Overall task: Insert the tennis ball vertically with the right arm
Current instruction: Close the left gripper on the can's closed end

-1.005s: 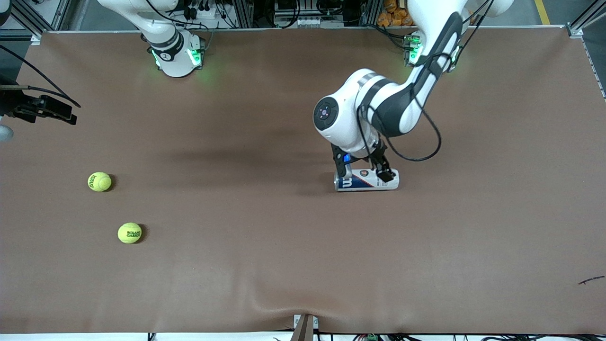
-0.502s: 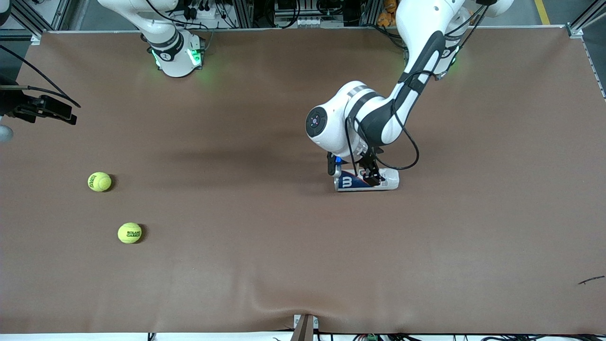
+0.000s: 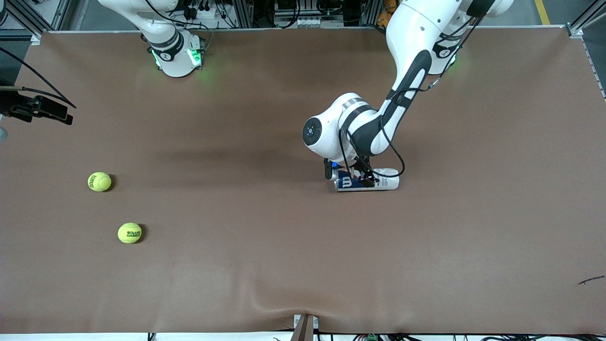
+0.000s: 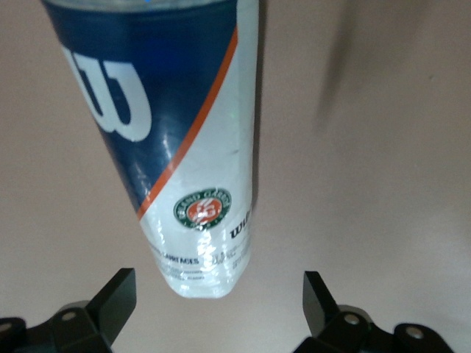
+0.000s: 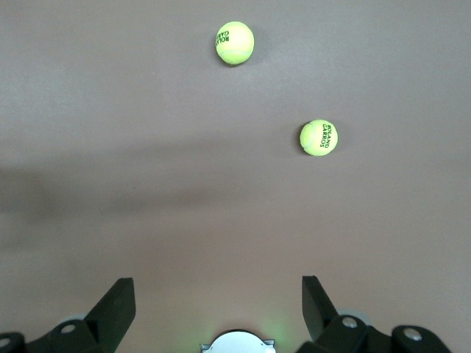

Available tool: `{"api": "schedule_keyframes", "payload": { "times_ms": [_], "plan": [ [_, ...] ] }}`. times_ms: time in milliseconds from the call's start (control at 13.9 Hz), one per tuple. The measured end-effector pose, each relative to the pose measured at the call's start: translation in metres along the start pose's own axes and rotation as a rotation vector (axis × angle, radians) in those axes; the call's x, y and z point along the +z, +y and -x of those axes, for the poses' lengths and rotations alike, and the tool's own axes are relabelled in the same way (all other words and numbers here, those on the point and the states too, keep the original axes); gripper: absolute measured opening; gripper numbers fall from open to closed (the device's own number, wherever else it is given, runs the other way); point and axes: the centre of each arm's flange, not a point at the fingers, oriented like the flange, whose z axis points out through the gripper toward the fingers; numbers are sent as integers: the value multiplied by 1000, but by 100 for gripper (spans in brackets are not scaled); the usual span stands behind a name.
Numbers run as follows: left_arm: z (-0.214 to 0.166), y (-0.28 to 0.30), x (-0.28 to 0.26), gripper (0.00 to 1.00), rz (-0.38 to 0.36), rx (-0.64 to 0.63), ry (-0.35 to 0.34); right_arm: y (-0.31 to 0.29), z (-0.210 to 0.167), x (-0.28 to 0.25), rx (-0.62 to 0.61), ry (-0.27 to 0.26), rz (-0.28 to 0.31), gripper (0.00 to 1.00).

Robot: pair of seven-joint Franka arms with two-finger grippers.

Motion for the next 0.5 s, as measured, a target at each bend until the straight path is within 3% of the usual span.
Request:
{"api": "schedule_keyframes", "payload": {
  "times_ms": [502],
  "plan": [
    [-8, -4, 9, 100, -11, -17, 26, 0, -1, 1, 0, -3, 0, 100]
  ]
}}
